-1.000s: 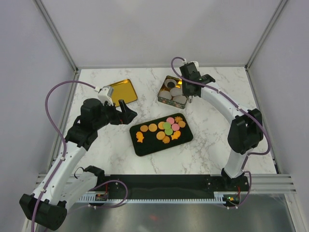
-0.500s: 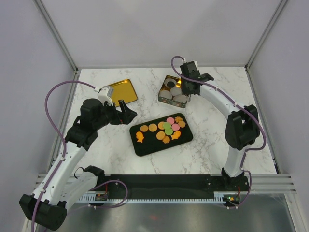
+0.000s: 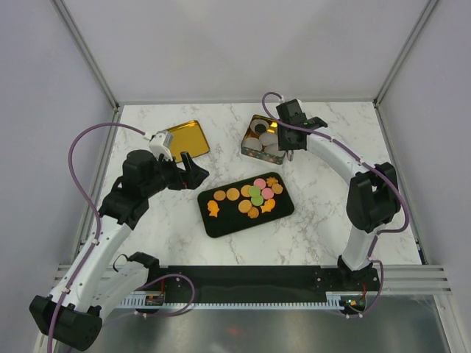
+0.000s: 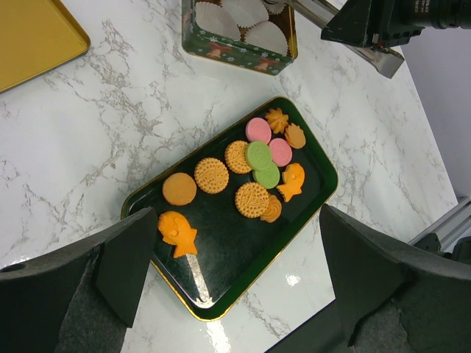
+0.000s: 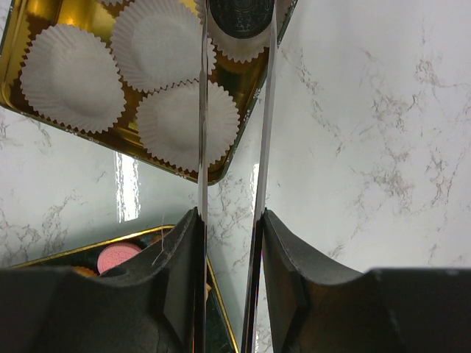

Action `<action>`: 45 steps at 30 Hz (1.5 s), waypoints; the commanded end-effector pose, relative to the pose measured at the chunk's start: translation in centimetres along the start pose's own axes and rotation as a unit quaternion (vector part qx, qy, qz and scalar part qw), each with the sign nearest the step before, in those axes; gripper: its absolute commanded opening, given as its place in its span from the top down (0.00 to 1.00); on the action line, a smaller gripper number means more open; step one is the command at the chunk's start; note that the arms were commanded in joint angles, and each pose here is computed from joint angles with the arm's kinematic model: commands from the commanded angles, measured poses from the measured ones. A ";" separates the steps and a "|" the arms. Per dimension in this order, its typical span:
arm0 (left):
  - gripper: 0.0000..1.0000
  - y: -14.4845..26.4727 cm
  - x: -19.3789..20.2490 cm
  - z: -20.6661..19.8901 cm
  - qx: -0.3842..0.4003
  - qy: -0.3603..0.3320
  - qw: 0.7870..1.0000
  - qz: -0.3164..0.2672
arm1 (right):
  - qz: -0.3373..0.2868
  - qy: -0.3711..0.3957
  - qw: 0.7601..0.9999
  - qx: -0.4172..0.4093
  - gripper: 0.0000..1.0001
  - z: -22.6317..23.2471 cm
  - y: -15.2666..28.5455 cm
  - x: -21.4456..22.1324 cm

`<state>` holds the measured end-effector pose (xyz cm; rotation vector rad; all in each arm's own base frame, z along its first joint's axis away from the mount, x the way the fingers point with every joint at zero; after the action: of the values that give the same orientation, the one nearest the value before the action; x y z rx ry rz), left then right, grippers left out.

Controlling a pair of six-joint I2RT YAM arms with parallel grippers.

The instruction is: Pack the cookies

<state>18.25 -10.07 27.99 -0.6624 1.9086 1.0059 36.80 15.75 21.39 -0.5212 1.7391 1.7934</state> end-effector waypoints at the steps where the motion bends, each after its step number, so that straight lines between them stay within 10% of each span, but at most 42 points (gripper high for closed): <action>1: 0.01 0.4 -1.4 -0.4 0.001 -0.014 1.000 -0.026 | -0.043 -0.012 0.999 -0.021 0.71 0.0 2.1 -1.4; 20: 0.02 0.4 -1.4 -0.4 0.002 -0.015 1.000 -0.027 | -0.047 -0.009 0.999 -0.022 0.51 0.0 2.6 -1.8; 45: 0.02 0.4 -1.4 -0.4 0.002 -0.015 1.000 -0.028 | -0.051 -0.008 0.998 -0.031 0.49 0.1 3.2 -2.3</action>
<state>18.25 -10.09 27.97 -0.6613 1.9093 1.0059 36.40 15.58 21.57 -0.5314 1.7403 1.8009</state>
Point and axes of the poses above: each gripper's point midway between its finger pads, its own y axis back along the fingers, its own z axis along the line the jaws close on, x = y × z, the point moved 10 cm from there along y, back along the fingers, and after that the axes turned 10 degrees about -y, right-handed, at the moved point
